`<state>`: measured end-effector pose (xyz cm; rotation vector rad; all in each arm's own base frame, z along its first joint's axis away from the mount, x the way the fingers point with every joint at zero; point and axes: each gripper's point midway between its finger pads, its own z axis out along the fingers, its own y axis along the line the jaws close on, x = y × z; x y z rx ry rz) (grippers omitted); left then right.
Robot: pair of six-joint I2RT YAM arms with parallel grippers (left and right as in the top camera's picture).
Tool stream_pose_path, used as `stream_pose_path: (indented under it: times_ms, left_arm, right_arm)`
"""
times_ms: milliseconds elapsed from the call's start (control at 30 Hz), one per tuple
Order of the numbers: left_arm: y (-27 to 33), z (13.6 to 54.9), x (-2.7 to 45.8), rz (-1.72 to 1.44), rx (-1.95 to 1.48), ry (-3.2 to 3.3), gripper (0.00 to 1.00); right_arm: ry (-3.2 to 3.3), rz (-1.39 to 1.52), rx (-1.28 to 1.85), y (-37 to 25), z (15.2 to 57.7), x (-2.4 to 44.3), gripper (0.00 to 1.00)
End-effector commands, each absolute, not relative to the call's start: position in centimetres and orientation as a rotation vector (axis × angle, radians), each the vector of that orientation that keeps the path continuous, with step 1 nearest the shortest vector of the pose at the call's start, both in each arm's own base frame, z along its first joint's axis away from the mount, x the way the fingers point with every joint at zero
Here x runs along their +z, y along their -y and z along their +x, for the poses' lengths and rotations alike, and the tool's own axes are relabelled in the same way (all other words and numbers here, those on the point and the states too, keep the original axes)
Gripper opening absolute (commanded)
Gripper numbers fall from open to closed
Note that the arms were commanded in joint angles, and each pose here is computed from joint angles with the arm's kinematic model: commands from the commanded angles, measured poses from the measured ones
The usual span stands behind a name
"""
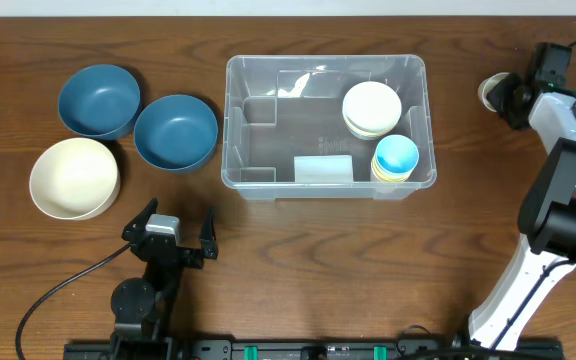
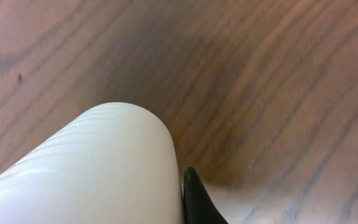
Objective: Pack container
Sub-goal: 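Move the right gripper to the white cup and grasp it, then stack the white cup onto the blue cup and release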
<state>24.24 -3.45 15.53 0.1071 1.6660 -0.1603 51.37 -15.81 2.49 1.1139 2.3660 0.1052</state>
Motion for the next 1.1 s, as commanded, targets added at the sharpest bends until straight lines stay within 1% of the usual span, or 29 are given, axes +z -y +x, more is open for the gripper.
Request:
stream_pose_path:
  times_ms: [0,167,300,433,500,633,800,933,1067]
  left_arm:
    - [3.6,24.2,14.0,0.129,-0.158,-1.71,0.98]
    - [3.6,24.2,14.0,0.129,-0.158,-1.71,0.98]
    - [3.6,24.2,14.0,0.129,-0.158,-1.71,0.98]
    - [3.6,24.2,14.0,0.129,-0.158,-1.71,0.98]
    - [3.6,24.2,14.0,0.129,-0.158,-1.71,0.98]
    - [3.6,24.2,14.0,0.129,-0.158,-1.71,0.98]
    - [3.6,24.2,14.0,0.129,-0.158,-1.71,0.98]
    - [3.6,24.2,14.0,0.129,-0.158,-1.71,0.98]
    - [3.6,24.2,14.0,0.129,-0.158,-1.71,0.98]
  right_arm:
    - [-2.333,1.097,0.117,16.0,51.4,6.4,0.01]
    - [-2.327,1.074,0.165,14.7,49.7,12.6,0.01]
    - [-2.312,0.99,0.302,12.0,47.7,18.6,0.01]
    - [-2.329,0.89,0.458,7.9,44.7,23.5,0.01]
    - [-2.375,0.788,0.547,4.4,42.7,25.5,0.01]
    - [-2.482,0.596,0.552,-1.1,39.5,26.8,0.01]
    - [-2.611,0.426,0.457,-6.1,37.4,25.5,0.03]
    - [-2.666,0.353,0.356,-8.1,36.5,24.3,0.03]
    - [-2.696,0.374,0.277,-8.6,35.8,23.2,0.02]
